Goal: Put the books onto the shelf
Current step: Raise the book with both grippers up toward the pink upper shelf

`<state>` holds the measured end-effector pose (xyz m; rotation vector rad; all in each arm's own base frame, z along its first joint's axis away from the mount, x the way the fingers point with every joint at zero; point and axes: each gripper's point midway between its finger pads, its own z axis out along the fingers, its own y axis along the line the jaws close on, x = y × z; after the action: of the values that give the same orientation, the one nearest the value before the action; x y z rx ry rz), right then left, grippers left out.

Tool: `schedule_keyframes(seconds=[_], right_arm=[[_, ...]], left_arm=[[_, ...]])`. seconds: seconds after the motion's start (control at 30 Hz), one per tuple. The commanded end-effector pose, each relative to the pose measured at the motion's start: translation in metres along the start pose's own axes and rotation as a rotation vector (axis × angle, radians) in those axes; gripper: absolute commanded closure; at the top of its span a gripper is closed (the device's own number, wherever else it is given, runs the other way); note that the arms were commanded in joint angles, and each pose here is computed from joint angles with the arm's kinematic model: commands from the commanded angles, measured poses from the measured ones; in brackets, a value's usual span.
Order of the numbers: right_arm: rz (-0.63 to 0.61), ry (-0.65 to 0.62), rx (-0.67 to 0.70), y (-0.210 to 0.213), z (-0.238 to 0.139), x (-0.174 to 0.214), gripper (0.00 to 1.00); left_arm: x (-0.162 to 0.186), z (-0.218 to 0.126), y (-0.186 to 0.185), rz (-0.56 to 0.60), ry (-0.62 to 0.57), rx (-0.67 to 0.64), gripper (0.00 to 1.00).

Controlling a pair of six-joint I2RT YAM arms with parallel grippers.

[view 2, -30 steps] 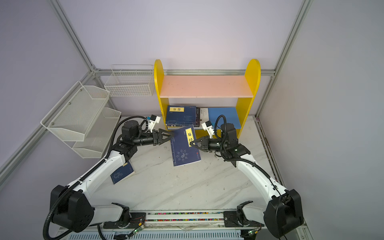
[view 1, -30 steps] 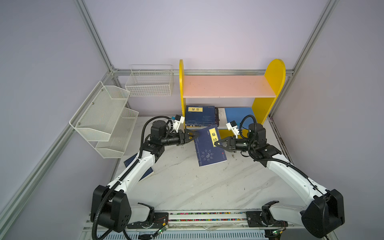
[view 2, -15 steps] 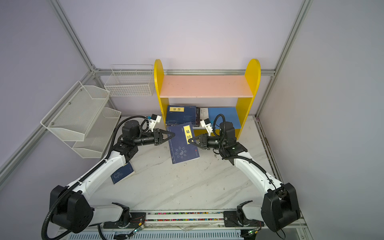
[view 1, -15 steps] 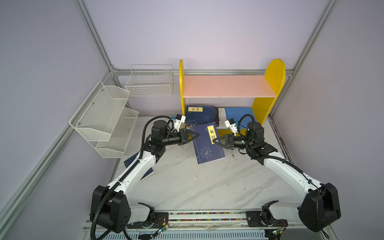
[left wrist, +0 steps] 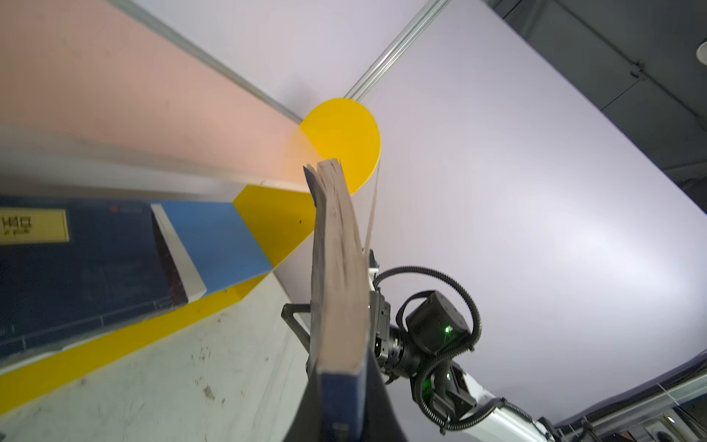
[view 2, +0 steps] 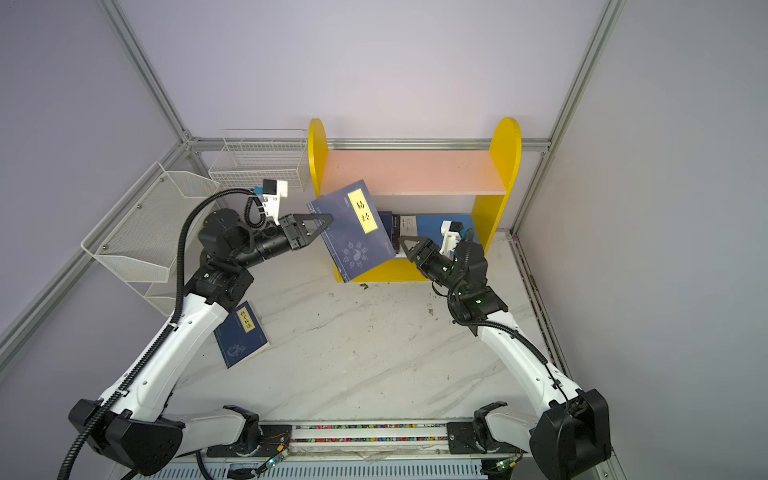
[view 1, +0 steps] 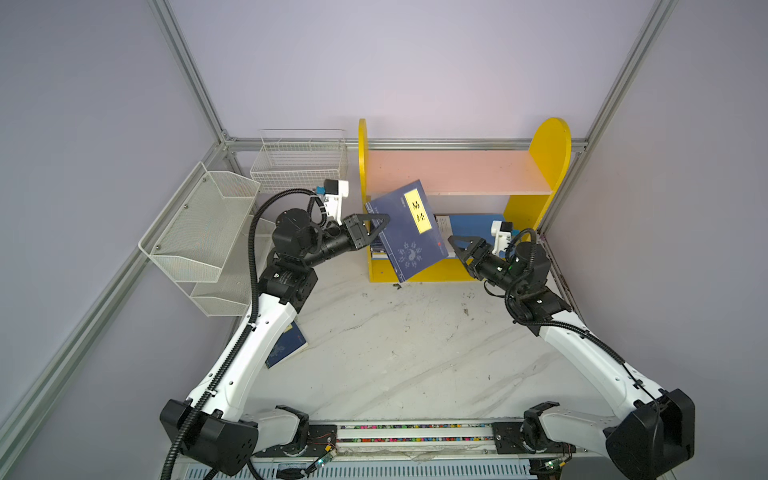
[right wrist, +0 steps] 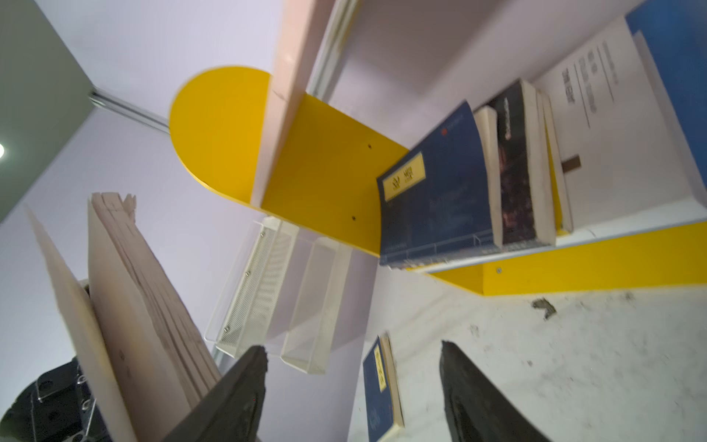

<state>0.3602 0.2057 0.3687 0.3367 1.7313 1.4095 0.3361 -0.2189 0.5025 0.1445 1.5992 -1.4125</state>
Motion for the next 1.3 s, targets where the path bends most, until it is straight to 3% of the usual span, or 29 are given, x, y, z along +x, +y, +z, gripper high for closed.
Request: schedule_keyframes(seconds=[0.0,0.13,0.3,0.43,0.63,0.77,0.93,1.27], right_arm=[[0.017,-0.115,-0.120,0.037,0.001,-0.029,0.26],[-0.024,-0.102,-0.233,0.070,0.000,-0.030,0.20],[-0.094,-0.128,-0.414,0.122,-0.009,-0.036,0.21],[-0.138,-0.097,-0.501,0.147,0.006,-0.033,0.19],[-0.073,-0.053,-0.408,0.126,0.056,-0.027,0.21],[-0.034,-0.064,-0.371,0.112,0.065,-0.025,0.24],[-0.029,-0.057,-0.427,0.126,0.070,-0.023,0.28],[0.055,-0.010,-0.457,0.128,0.097,-0.014,0.51]], left_arm=[[-0.070,-0.004,-0.058,0.057,-0.238,0.123,0.99],[-0.107,-0.002,-0.065,0.039,-0.394,0.159,0.98],[-0.128,0.015,-0.043,-0.010,-0.486,0.124,0.98],[-0.134,0.020,-0.034,-0.082,-0.536,0.125,0.98],[-0.143,0.016,-0.036,-0.092,-0.616,0.117,0.97],[-0.147,0.014,-0.033,-0.096,-0.655,0.096,0.97],[-0.144,0.018,-0.027,-0.097,-0.672,0.072,0.98],[-0.140,0.027,-0.026,-0.086,-0.691,0.072,0.98]])
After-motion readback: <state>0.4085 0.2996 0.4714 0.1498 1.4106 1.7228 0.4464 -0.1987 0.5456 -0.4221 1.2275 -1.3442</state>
